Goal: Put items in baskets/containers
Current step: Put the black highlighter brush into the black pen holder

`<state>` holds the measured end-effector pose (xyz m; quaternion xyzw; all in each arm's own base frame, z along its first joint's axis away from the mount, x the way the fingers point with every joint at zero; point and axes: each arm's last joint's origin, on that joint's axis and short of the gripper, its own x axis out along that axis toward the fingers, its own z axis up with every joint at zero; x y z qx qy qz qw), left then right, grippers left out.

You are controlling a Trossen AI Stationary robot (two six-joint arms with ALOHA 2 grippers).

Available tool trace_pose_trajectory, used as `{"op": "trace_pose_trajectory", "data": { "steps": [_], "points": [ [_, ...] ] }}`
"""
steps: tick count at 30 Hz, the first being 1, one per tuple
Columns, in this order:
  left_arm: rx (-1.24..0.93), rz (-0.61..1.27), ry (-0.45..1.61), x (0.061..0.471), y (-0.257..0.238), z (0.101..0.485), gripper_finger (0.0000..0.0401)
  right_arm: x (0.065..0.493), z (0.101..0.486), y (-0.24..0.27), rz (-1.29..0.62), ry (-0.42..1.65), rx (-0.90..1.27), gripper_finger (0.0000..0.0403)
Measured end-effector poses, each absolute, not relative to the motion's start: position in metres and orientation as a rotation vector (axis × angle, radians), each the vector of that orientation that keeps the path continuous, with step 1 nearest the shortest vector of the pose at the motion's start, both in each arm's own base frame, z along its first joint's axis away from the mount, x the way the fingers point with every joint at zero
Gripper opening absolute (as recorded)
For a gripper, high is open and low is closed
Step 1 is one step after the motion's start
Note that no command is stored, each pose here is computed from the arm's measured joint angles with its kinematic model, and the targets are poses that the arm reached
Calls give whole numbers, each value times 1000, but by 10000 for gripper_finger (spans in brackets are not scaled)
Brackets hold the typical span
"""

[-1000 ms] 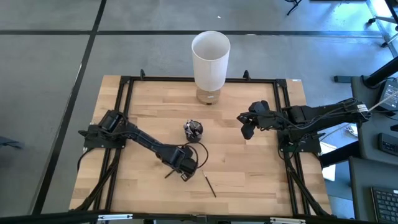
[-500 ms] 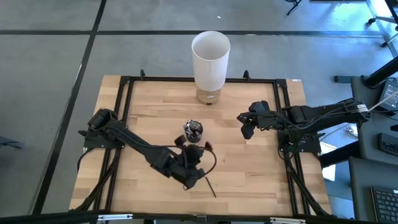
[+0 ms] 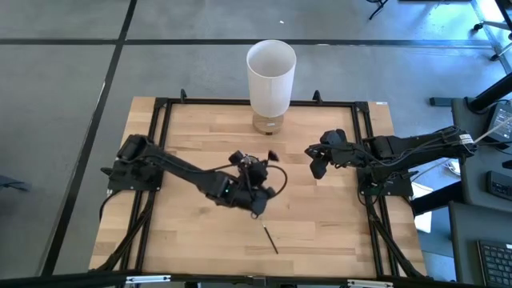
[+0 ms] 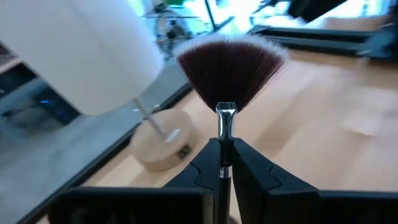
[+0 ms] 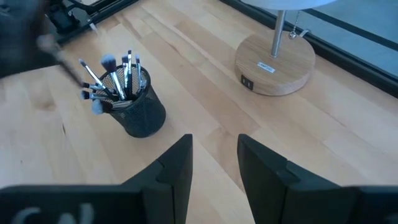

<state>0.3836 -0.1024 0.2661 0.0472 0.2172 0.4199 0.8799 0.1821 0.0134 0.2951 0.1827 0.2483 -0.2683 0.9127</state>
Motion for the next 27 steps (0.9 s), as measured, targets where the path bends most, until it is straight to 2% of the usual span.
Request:
{"op": "trace_pose_trajectory", "data": {
  "steps": [4,9,27],
  "points": [
    [99,960,407,382,-93,254,25,182,295,13,-548,516,358,126],
    [52,980,381,381,-80,230,25,182,295,13,-547,517,353,126],
    [12,878,221,381,-78,205,24,182,295,13,-546,518,353,126]
  ]
}}
